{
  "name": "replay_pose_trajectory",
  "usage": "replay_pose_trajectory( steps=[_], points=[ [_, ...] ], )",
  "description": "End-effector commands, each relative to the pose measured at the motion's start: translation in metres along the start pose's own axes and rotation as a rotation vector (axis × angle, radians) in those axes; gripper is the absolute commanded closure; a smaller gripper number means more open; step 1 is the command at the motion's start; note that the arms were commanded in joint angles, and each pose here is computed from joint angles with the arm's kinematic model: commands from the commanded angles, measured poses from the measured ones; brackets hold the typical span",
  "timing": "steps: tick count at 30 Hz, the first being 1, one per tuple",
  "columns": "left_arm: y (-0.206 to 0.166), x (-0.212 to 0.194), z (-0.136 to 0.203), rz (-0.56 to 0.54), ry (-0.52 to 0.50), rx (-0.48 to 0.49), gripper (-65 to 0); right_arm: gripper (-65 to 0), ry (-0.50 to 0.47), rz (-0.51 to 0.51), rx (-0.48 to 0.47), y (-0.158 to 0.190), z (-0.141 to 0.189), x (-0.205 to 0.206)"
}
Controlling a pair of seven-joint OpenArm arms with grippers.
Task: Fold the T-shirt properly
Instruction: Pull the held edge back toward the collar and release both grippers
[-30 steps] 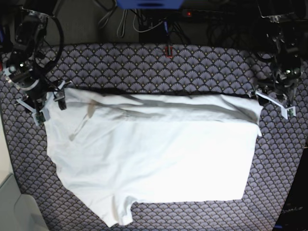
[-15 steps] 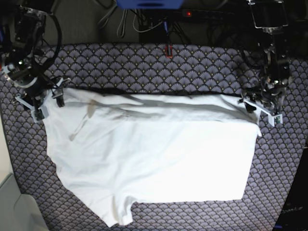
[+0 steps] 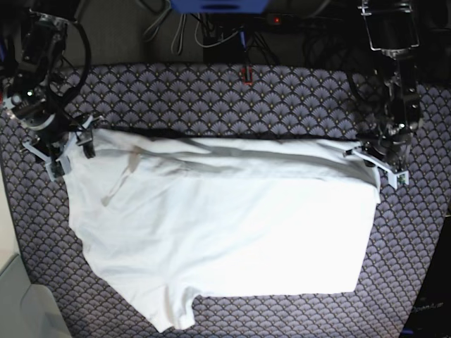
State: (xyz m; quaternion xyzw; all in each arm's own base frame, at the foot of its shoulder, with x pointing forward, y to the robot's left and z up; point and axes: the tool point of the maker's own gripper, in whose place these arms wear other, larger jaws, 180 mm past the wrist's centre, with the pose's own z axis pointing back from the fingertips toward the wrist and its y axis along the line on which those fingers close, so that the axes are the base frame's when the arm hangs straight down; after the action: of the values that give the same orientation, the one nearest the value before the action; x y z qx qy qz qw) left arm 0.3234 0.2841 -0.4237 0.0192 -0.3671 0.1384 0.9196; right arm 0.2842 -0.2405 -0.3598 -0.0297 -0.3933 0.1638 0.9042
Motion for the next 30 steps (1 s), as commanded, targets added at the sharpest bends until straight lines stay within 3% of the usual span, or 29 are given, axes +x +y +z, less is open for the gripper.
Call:
replay_pose_trajectory(
  steps=[1,6,13,26,30],
  points=[
    [0.008,0.014,0.002,-0.008,-0.028,0.027,0.0,-36.7,-0.008,0.005,-0.011,-0.009,0.000,0.002],
    [0.008,0.014,0.002,-0.008,-0.029,0.028,-1.6,-36.7,0.060,-0.029,0.009,-0.016,-0.013,-0.022],
    [0.009,0.013,0.002,-0.008,-0.024,0.031,-0.3,-36.7,0.006,-0.025,0.018,-0.014,-0.007,-0.029],
    [0.009,0.013,0.002,-0.009,-0.023,0.032,-0.3,-36.5,0.078,-0.079,0.052,-0.007,-0.017,-0.062],
    [0.010,0.013,0.002,-0.010,-0.023,0.033,-0.3,-29.8,0.035,-0.083,0.056,-0.005,-0.018,-0.056]
  ],
)
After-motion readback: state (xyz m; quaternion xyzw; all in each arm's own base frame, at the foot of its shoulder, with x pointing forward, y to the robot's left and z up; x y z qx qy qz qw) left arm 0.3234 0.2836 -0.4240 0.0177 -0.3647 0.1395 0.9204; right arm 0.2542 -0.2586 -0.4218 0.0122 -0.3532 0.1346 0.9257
